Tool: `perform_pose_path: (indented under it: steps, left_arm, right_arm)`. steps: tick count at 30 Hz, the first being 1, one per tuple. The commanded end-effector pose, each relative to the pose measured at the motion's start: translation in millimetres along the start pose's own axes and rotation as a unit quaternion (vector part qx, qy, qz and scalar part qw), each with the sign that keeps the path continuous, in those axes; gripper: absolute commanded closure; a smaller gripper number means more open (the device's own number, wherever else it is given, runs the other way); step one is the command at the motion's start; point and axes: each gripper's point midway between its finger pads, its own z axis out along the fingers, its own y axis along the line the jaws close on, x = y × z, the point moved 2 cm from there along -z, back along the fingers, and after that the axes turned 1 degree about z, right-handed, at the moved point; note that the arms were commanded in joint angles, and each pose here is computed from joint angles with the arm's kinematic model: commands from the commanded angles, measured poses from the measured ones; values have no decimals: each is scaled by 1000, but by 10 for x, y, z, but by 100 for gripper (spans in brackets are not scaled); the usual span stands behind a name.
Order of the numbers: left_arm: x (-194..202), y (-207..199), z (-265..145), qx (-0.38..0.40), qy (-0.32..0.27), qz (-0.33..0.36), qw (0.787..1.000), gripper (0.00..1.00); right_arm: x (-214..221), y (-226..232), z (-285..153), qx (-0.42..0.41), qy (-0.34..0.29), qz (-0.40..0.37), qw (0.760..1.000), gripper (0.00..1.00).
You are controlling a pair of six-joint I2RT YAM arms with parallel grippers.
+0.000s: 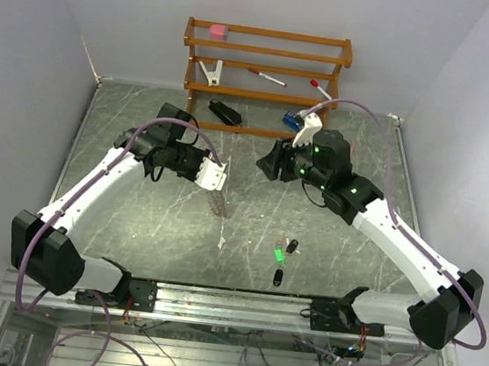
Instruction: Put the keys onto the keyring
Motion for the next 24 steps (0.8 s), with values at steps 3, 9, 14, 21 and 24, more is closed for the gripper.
perform_pose_path:
  steps: [3, 9, 14, 21, 24]
  left_arm:
    - [141, 426, -41, -97, 21, 5, 995, 93]
    - [609, 204, -61, -65, 91, -36, 993, 93]
    - [863, -45, -1, -13, 123, -74, 990, 93]
    - [742, -392, 37, 48, 90, -70, 992, 93]
    - [669, -551, 8, 91, 78, -76, 990, 92]
  right_arm:
    - [275, -131, 183, 10, 46, 9, 999, 50]
    - [410, -127, 311, -5, 67, 17, 998, 49]
    - [500, -78, 411, -26, 84, 30, 996, 47]
    - [688, -69, 472, -38, 121, 44, 991, 45]
    - [806, -106, 481, -32, 141, 50, 988, 44]
